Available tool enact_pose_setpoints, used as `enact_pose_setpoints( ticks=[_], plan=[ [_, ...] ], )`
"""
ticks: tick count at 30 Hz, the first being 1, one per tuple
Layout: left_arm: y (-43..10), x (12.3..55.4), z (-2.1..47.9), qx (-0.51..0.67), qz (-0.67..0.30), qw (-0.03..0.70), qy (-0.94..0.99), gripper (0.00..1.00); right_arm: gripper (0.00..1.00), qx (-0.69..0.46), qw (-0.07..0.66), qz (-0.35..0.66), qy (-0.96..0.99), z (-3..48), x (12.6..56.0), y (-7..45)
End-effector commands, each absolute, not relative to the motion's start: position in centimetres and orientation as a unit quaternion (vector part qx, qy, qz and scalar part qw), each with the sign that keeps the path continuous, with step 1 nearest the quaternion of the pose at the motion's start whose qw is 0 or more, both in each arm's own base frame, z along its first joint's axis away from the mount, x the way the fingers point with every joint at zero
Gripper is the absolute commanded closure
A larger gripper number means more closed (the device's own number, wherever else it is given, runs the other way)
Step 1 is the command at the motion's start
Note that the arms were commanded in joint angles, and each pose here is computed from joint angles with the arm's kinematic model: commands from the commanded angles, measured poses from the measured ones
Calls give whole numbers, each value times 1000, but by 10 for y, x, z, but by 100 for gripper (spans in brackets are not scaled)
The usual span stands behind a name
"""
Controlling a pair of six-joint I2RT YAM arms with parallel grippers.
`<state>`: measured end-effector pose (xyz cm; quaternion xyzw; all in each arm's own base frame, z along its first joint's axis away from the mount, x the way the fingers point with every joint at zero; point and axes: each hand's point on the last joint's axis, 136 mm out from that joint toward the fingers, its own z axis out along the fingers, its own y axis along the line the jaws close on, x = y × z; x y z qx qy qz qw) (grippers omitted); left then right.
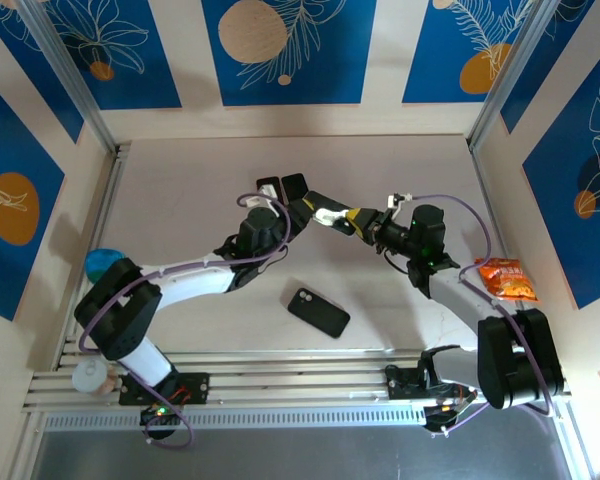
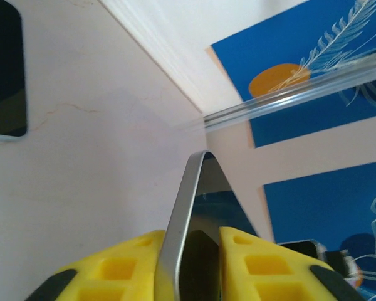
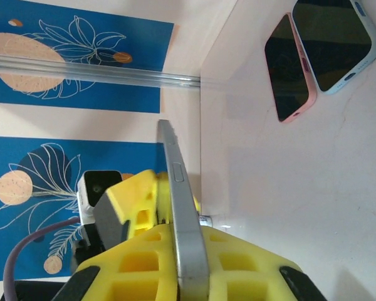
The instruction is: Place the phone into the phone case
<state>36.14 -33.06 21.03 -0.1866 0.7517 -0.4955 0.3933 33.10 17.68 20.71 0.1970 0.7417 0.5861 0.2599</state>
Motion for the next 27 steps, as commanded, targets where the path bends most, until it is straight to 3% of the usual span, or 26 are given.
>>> enact_pose_setpoints(
  ticks=[1,5,9,18,27],
  plan=[
    [-331,348,225,-138,-488,409,758,68,100,198,259,556,765,198,328,172],
    [-323,343,219,-128,-469,413,770,59,100,196,251,547,775,196,317,170],
    [-307,333,209,-117,-436,416,789,57,100,195,240,532,789,191,295,167],
    [-276,301,163,-52,-340,389,855,60,100,224,191,491,820,152,211,163],
    [-269,273,104,-30,-335,332,881,63,100,262,175,454,833,95,145,158]
  ],
)
